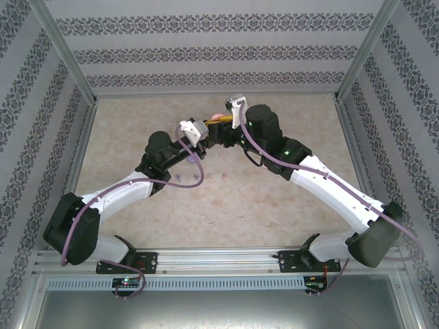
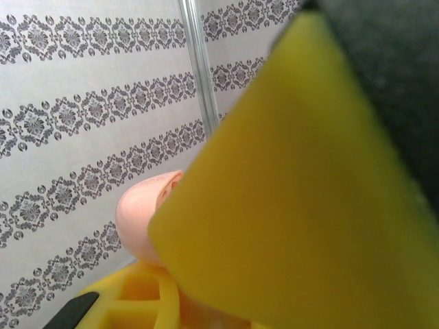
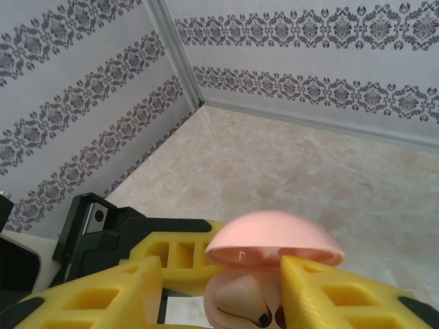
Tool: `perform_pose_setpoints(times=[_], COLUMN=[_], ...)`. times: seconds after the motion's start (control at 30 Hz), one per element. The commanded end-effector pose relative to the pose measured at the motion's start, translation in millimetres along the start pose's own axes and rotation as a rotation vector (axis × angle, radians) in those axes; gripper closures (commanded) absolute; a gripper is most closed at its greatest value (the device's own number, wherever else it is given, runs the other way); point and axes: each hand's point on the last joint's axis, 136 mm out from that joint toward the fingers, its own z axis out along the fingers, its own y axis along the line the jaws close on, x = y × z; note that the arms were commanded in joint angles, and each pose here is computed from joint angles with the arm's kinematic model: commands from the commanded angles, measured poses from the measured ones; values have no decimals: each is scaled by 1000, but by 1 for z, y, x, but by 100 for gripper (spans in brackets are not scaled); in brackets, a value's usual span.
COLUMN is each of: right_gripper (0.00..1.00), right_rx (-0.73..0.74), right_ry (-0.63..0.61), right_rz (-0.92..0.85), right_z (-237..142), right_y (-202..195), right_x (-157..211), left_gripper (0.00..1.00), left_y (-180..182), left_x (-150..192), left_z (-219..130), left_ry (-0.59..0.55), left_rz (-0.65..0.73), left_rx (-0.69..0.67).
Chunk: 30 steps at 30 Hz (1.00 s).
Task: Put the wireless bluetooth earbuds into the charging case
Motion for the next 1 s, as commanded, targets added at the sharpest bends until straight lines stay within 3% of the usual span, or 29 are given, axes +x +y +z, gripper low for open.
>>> perform_pose_setpoints(times=[0.0,0.27,0.53,0.7,0.97], right_gripper=[45,27,25,25,29], right_rx=[22,-5,33,156,370], right_ry=[-18,-95,-147,-55,309], right_rz=[33,131,217,298,404], right_z=[-5,-28,-65,-68,-23], right_y=[0,-2,-15,-47,-102], right_x=[-13,-48,-60,-19,115], left_gripper=[100,100,100,100,100], left_y=[-2,0,9,24,38], left_x=[-50,-46,-42,-42,-45], left_z=[-1,-1,-3,-14,-39], left_ry=[-139,-135,-126,-135,-142], left_rz=[29,17,5,3,3], left_rx=[13,-3,-62,-145,-242])
